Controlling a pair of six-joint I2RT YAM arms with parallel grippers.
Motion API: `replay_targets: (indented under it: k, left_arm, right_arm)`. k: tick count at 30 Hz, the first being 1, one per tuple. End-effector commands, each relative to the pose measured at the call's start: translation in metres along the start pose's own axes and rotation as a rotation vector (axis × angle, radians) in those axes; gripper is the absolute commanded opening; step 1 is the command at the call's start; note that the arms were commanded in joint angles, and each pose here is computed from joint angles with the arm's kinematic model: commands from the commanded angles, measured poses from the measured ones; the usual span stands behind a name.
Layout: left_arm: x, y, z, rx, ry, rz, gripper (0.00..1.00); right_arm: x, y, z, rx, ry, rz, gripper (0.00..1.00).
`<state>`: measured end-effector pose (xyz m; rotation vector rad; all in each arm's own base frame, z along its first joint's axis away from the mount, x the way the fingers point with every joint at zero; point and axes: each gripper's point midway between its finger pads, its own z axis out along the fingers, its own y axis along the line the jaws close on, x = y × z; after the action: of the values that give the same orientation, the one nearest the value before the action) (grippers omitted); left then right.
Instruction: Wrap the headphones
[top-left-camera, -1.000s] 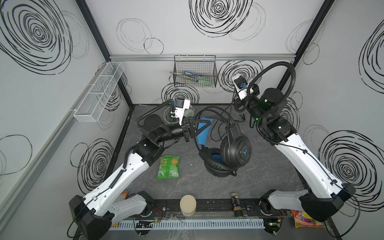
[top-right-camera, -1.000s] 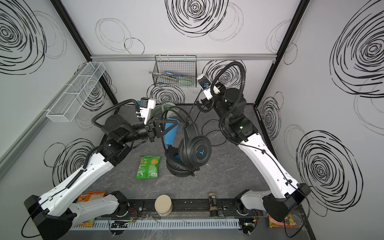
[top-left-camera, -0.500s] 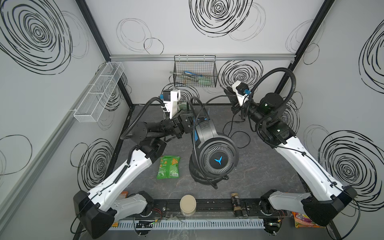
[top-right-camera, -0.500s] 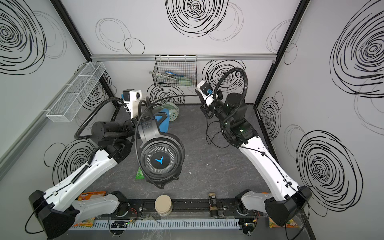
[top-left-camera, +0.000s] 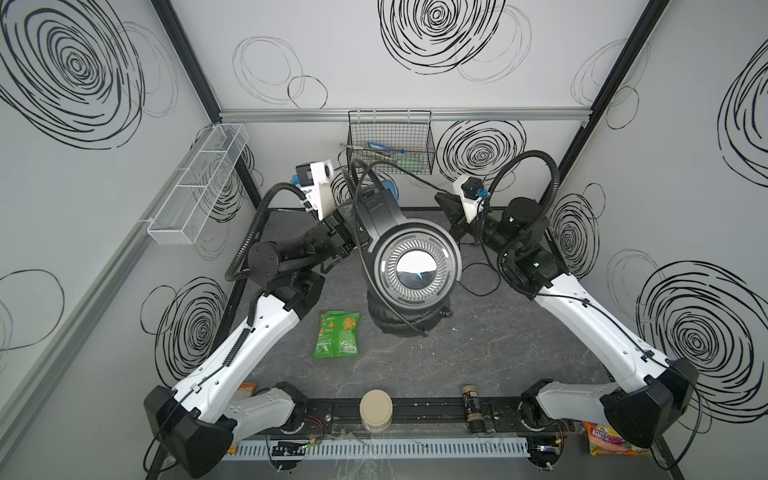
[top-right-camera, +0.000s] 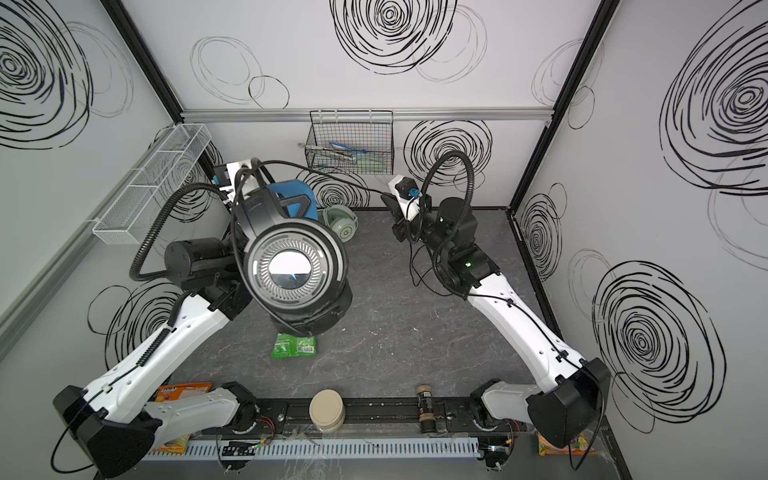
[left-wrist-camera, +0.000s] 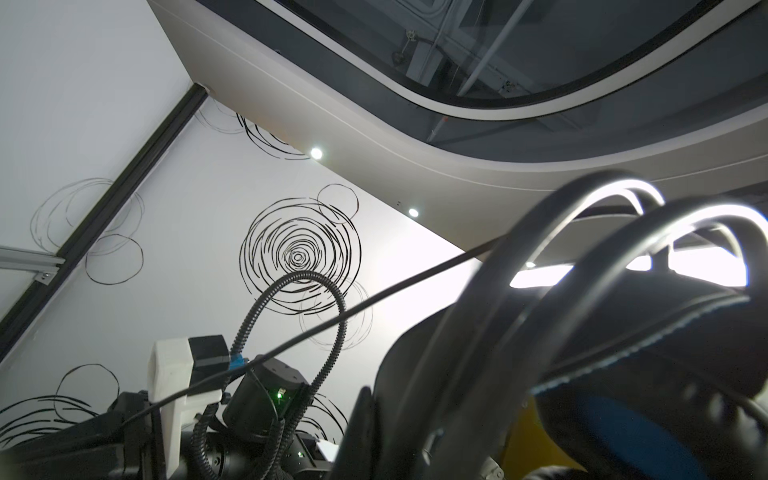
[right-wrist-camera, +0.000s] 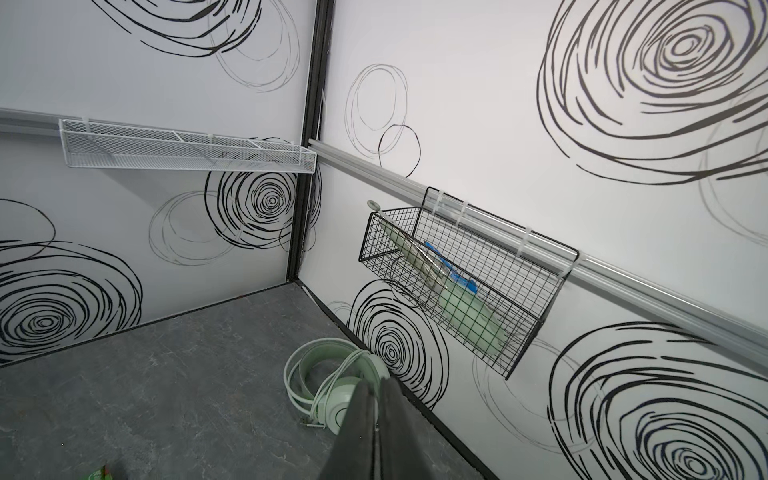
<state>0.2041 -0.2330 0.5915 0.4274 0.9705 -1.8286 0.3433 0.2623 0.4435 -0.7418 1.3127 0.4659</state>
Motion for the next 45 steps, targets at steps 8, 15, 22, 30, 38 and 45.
replay_targets:
  k: [8, 15, 22, 30, 38, 45]
  left_arm:
    - [-0.043, -0.019, 0.006, 0.115, -0.195, -0.062, 0.00]
    - [-0.046, -0.025, 0.005, 0.117, -0.204, -0.050, 0.00]
    - [-0.053, -0.030, 0.002, 0.121, -0.222, -0.037, 0.00]
    - [-0.056, -0.031, -0.001, 0.119, -0.232, -0.034, 0.00]
    - [-0.065, -0.035, -0.006, 0.116, -0.258, -0.021, 0.00]
    - [-0.066, -0.034, -0.007, 0.110, -0.266, -0.020, 0.00]
  right_arm:
    - [0.013, 0.020, 0.008, -0.055, -0.019, 0.077, 0.07]
    - [0.027, 0.033, 0.013, -0.094, -0.011, 0.115, 0.11]
    - [0.042, 0.049, 0.008, -0.137, 0.012, 0.157, 0.10]
    - [0.062, 0.067, 0.010, -0.179, 0.061, 0.173, 0.02]
    - [0.078, 0.078, 0.004, -0.207, 0.085, 0.215, 0.07]
    - [0.078, 0.087, 0.001, -0.239, 0.084, 0.228, 0.11]
